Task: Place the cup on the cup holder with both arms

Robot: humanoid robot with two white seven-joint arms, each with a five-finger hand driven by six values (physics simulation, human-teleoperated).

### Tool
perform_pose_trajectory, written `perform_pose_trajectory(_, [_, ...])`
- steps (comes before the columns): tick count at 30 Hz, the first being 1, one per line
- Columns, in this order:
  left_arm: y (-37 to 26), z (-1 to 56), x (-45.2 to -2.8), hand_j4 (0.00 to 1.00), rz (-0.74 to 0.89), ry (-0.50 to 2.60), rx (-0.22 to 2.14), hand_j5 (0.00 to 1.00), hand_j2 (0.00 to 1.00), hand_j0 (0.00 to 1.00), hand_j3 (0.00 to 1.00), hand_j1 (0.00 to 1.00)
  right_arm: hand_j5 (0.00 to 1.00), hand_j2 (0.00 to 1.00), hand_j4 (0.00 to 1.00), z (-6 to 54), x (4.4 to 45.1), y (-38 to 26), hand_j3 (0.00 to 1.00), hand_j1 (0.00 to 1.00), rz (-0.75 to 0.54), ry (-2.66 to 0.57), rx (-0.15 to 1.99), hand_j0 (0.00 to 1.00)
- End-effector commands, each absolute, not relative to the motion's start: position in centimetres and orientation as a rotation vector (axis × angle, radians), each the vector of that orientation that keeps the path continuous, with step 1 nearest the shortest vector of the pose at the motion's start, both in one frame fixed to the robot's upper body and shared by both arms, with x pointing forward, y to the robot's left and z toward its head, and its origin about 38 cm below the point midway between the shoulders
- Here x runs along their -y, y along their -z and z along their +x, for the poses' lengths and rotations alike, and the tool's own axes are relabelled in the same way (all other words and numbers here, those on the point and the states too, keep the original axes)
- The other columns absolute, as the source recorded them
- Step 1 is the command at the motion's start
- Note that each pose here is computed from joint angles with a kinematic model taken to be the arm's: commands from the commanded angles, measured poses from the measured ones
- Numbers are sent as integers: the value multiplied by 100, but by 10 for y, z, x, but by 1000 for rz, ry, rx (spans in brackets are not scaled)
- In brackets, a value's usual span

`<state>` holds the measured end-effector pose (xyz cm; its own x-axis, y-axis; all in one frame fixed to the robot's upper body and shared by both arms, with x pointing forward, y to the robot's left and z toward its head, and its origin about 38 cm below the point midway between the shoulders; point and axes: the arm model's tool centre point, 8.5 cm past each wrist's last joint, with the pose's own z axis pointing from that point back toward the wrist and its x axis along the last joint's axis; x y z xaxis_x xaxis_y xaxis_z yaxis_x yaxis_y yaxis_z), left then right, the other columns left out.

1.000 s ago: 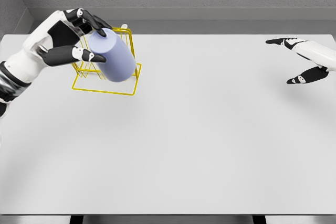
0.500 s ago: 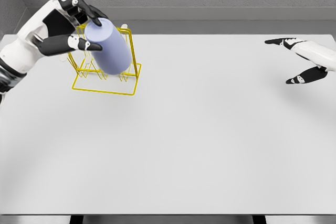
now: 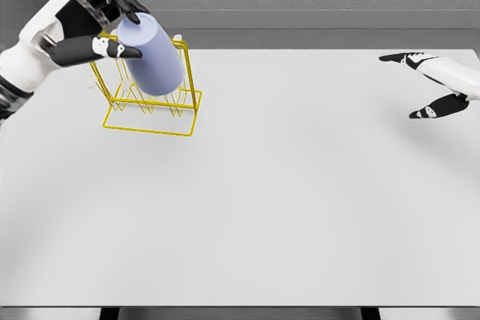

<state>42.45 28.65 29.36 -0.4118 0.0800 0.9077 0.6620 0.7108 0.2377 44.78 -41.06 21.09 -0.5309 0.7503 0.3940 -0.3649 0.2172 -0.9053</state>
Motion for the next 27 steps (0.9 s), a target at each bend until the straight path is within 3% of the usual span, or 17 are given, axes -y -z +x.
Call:
perform_pose_trajectory(1, [-290,427,-290,38,-571,710,1900,38,38,38,38,38,100,100,100,448,412,-212,100,100,-377,-1485,1555,100])
perform_pose_trajectory(27, [-285,445,-295,37,-523,688,1869,37,37,37,37,37,100,100,100,448,411,-211,100,100,-373,-1486,1556,100])
